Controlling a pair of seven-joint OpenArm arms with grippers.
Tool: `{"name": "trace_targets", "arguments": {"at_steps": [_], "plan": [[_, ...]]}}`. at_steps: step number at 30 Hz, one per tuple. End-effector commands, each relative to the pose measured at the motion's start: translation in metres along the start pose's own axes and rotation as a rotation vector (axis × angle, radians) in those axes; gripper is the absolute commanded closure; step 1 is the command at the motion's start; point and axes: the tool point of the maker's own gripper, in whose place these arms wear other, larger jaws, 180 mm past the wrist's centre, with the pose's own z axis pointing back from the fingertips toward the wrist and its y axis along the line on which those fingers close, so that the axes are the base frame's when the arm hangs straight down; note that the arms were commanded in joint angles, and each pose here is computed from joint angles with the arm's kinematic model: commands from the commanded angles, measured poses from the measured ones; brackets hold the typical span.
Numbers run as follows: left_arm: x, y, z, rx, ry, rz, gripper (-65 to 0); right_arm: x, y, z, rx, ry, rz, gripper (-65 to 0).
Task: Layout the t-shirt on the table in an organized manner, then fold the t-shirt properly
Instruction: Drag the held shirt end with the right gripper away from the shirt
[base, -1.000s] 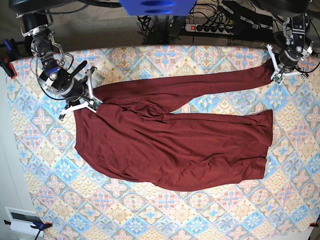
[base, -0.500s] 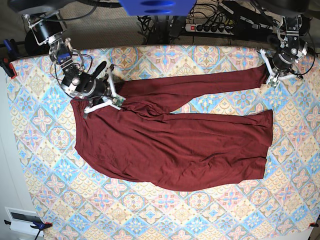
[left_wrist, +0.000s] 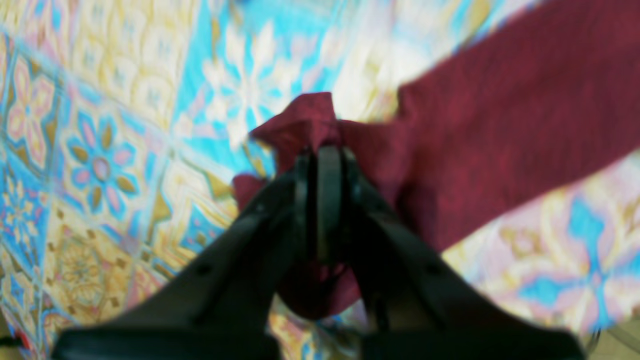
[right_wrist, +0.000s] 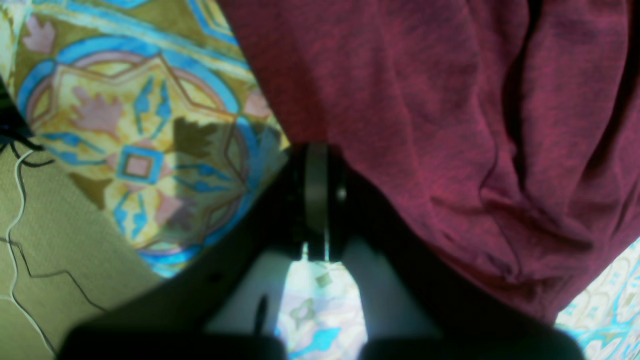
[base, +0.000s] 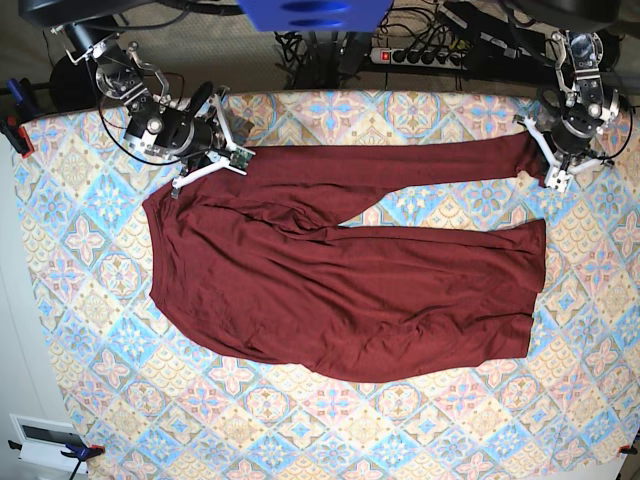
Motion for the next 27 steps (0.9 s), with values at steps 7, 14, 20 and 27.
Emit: {"name": "trace_targets", "arguments": {"at_steps": [7, 14, 20, 27], "plan": [[0.007, 0.005, 0.005, -0.020, -0.023, 0.067, -17.9, 0.001, -0.006, 0.012, -0.028, 0.042, 0.030, 0.0], [0.002, 0.038, 0.029, 0.001, -0.085, 0.314, -23.9, -0.002, -0.012, 0.020, -0.049, 0.066, 0.047, 0.0], [0.012, 0.041, 0.036, -0.037, -0.163, 0.418, -24.0, 0.000, -0.022, 0.022, -0.073, 0.047, 0.037, 0.0], [0.017, 0.057, 0.011, -0.025, -0.182, 0.516, -24.0, -0.002, -0.027, 0.024, -0.089, 0.053, 0.023, 0.0]]}}
